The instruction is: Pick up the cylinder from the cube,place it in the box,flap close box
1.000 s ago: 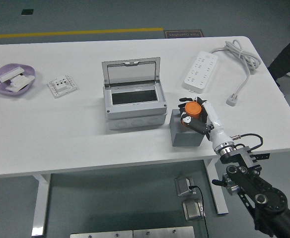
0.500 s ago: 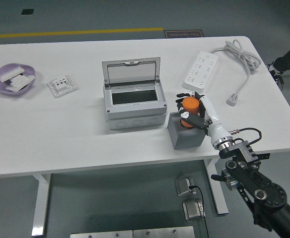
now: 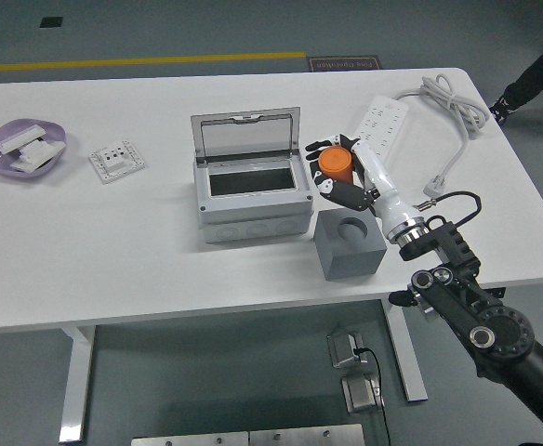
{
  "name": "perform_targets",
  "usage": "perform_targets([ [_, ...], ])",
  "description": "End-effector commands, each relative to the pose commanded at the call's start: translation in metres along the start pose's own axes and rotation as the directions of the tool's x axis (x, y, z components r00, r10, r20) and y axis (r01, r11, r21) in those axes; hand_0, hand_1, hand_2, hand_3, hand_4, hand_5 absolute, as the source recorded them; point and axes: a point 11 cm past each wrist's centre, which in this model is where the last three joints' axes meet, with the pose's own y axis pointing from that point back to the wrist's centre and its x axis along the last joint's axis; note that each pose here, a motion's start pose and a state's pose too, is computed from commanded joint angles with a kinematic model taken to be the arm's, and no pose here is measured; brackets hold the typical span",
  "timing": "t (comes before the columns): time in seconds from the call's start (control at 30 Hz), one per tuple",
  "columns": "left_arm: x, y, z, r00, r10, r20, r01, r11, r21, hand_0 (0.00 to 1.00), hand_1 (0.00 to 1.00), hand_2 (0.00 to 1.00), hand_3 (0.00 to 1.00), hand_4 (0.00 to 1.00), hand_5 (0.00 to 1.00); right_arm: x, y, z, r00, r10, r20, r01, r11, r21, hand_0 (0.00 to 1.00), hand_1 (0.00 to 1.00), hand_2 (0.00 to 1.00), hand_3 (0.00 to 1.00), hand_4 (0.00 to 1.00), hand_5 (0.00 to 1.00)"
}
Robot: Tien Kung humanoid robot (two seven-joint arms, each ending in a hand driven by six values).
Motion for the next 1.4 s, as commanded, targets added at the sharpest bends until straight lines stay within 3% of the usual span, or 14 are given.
perform_targets([
  [0.07,0.001,0.000,0.000,1.000,0.001,0.000,-0.001,1.000,0.001,0.631,0.645,0.604,0.618,0.659,0.227,-0.004,-0.009,-0.009,0.999,-0.024,-0.041,0.025,1.000,0.019,0.549,0.553,0.560,0.563,0.002,0.002],
  [0.1,0.001,0.000,-0.001,1.000,0.002,0.000,-0.002,1.000,0.002,0.631,0.644,0.604,0.618,0.659,0.228,-0.006,-0.013,-0.013,0.997,-0.035,-0.063,0.037,0.999,0.026,0.288,0.421,0.561,0.565,0.002,0.002],
  [0.27,0.003,-0.001,-0.002,1.000,0.006,-0.001,-0.006,1.000,0.006,0.631,0.644,0.604,0.618,0.659,0.228,-0.015,-0.036,-0.036,0.963,-0.107,-0.246,0.119,0.992,0.035,0.288,0.421,0.561,0.565,0.002,0.002],
  [0.3,0.004,-0.001,-0.003,1.000,0.007,-0.003,-0.007,1.000,0.007,0.631,0.645,0.604,0.618,0.659,0.229,-0.019,-0.041,-0.039,0.947,-0.129,-0.293,0.143,0.989,0.026,0.170,0.328,0.558,0.564,0.002,0.002],
  [0.47,0.010,-0.002,-0.006,1.000,0.018,-0.004,-0.018,1.000,0.015,0.631,0.645,0.604,0.618,0.659,0.229,-0.036,-0.059,-0.048,0.847,-0.201,-0.492,0.221,0.975,-0.017,0.170,0.328,0.558,0.564,0.002,0.002],
  [0.5,0.011,-0.002,-0.006,1.000,0.019,-0.005,-0.019,1.000,0.015,0.630,0.644,0.605,0.619,0.659,0.232,-0.039,-0.062,-0.049,0.829,-0.210,-0.518,0.231,0.973,-0.024,0.114,0.271,0.552,0.563,0.002,0.002],
  [0.57,0.013,-0.002,-0.005,1.000,0.023,-0.006,-0.023,1.000,0.015,0.630,0.644,0.605,0.619,0.659,0.232,-0.048,-0.069,-0.050,0.781,-0.230,-0.581,0.254,0.966,-0.041,0.114,0.271,0.552,0.563,0.002,0.002],
  [0.83,0.018,-0.002,0.001,1.000,0.030,-0.004,-0.030,1.000,0.007,0.630,0.644,0.605,0.618,0.660,0.234,-0.063,-0.090,-0.043,0.639,-0.278,-0.717,0.294,0.950,-0.106,0.080,0.243,0.554,0.563,0.003,0.002],
  [1.1,0.023,-0.001,0.008,0.999,0.040,-0.001,-0.040,0.999,-0.006,0.630,0.645,0.605,0.619,0.659,0.236,-0.045,-0.096,-0.018,0.599,-0.310,-0.738,0.268,0.946,-0.180,0.074,0.244,0.560,0.573,0.025,0.002],
  [1.4,0.025,-0.001,0.009,0.999,0.042,0.001,-0.042,0.999,-0.010,0.630,0.644,0.605,0.617,0.659,0.238,-0.042,-0.094,-0.004,0.601,-0.336,-0.726,0.265,0.940,-0.215,0.072,0.252,0.561,0.581,0.041,0.002],
])
